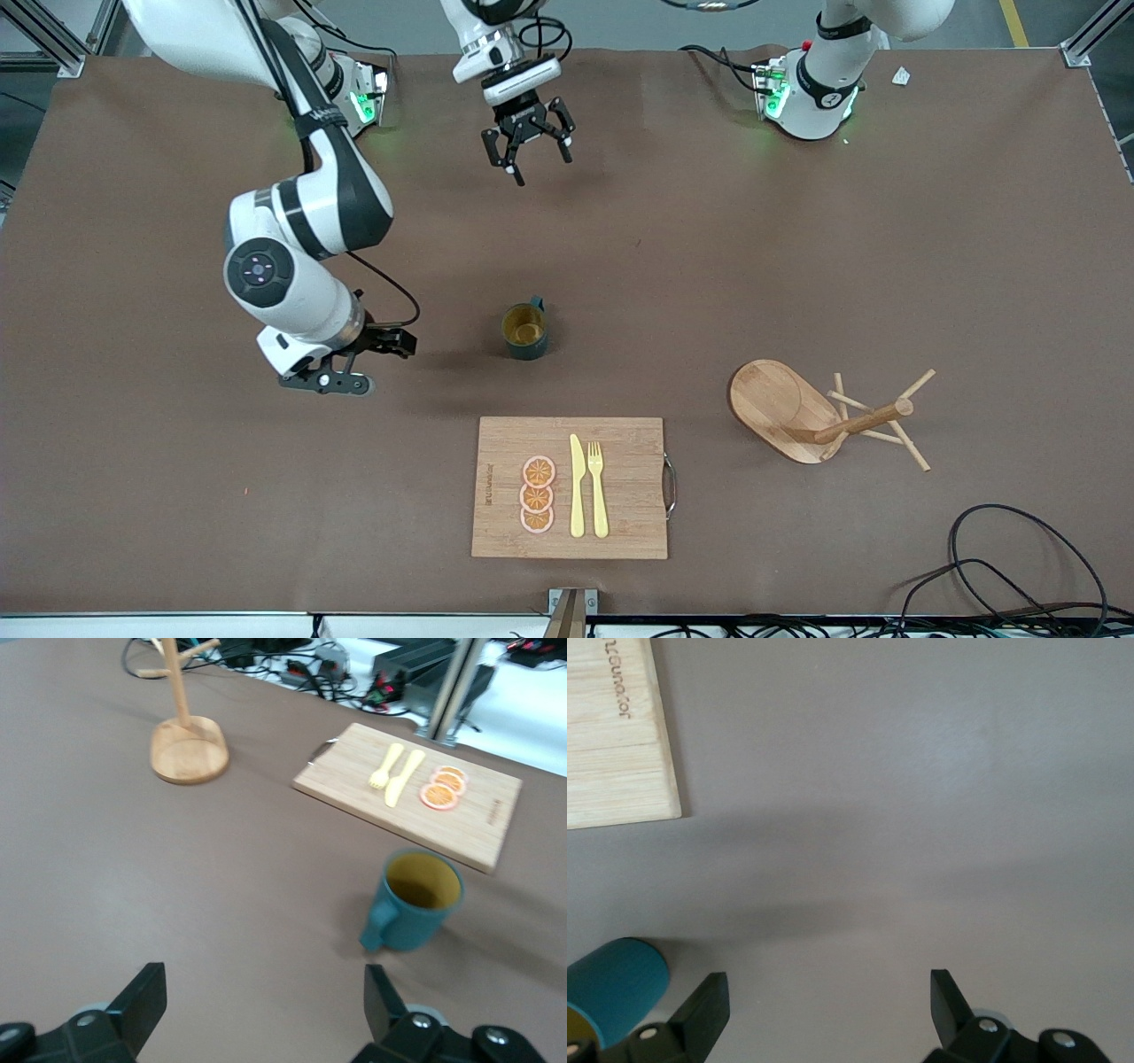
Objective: Transfer cup from left to right arm and place
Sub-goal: 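Release the mug and raise the left gripper while the right gripper approaches, then grasp the mug rim with the right gripper while the left gripper withdraws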
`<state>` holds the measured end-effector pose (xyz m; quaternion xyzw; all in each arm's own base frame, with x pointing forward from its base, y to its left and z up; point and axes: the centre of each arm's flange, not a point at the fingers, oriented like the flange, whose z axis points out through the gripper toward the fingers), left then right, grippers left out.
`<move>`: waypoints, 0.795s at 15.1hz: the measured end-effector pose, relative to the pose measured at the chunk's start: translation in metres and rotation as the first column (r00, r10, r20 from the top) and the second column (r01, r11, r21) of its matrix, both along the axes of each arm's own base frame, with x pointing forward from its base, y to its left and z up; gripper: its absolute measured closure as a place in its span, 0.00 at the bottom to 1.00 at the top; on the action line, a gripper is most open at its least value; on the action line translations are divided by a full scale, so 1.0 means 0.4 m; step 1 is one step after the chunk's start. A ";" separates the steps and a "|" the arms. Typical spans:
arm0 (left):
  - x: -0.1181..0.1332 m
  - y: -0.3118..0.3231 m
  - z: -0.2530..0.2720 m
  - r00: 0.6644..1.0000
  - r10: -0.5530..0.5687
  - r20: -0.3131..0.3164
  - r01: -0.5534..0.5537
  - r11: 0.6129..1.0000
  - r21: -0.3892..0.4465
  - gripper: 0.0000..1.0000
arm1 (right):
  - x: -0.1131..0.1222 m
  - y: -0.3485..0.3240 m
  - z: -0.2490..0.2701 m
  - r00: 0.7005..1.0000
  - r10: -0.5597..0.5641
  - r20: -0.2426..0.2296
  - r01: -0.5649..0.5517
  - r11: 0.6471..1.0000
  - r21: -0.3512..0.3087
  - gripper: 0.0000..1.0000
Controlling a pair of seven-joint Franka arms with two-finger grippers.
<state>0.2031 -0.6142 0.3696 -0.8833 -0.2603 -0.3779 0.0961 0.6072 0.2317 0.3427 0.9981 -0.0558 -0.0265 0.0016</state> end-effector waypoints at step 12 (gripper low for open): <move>0.599 0.495 0.497 0.911 0.011 -0.412 -0.059 0.993 -0.102 0.00 | -0.129 0.292 -0.119 0.989 -0.092 0.113 0.086 0.995 0.054 0.00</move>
